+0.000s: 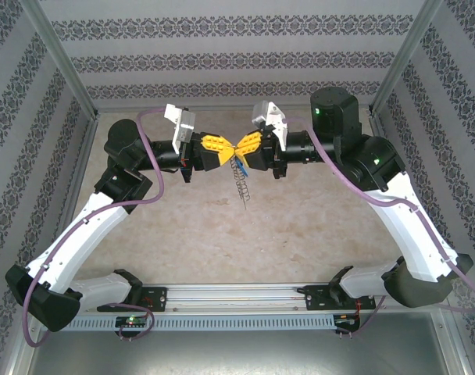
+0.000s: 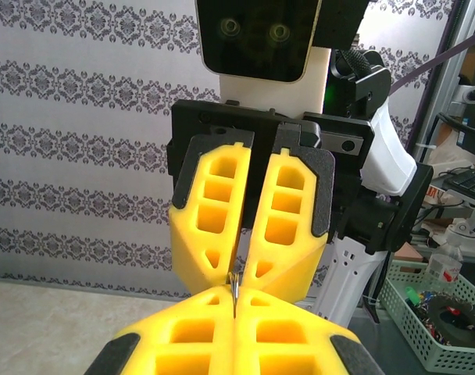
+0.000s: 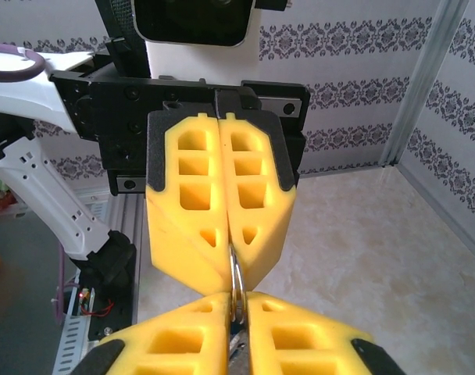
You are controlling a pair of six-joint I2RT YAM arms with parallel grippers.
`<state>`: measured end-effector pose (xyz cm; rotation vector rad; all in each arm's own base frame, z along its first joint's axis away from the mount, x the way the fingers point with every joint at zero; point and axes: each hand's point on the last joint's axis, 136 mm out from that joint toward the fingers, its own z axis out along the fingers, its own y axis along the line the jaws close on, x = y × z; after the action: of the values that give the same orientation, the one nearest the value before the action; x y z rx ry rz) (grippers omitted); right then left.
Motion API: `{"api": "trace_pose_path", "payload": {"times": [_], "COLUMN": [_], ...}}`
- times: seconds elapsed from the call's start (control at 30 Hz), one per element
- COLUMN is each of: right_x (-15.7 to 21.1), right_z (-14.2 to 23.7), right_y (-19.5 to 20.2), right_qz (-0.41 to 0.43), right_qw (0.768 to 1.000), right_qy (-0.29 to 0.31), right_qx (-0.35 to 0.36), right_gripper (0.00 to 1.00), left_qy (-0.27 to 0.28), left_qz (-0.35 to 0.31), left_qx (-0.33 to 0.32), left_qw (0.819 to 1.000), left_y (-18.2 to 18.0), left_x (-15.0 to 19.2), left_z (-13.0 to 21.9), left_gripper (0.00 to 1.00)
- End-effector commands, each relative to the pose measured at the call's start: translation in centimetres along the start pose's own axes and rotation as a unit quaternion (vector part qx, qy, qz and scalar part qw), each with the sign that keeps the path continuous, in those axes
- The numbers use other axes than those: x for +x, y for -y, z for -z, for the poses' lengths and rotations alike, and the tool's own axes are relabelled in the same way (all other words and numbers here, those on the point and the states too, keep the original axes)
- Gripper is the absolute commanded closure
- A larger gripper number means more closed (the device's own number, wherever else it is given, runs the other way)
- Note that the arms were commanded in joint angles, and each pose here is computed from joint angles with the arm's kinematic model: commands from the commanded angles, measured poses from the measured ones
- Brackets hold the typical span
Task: Put the keys on the keyring
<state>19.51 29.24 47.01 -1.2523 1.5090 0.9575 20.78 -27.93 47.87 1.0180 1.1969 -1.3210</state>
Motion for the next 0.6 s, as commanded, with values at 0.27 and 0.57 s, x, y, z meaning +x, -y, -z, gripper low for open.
{"api": "trace_pose_path", "payload": {"times": [0.27, 0.57], "right_x": [-0.5, 3.8], "right_z": [0.5, -0.1], "right_y": [1.4, 2.9], "right_qz": [0.006, -0.003], "right_qw": [0.999, 0.981], "right_qy": [-0.02, -0.182], "right_qx": [0.031, 0.072], "right_gripper": [1.0, 1.0], "left_qy": [-0.005, -0.11], "left_qz": [-0.052, -0.097], "left_qx": [-0.013, -0.094], "left_qw": [0.999, 0.985], "left_y": [0.7, -1.2], "left_x": [-1.2, 2.6], "left_z": [0.5, 2.1], "left_gripper": [0.93, 0.68]}}
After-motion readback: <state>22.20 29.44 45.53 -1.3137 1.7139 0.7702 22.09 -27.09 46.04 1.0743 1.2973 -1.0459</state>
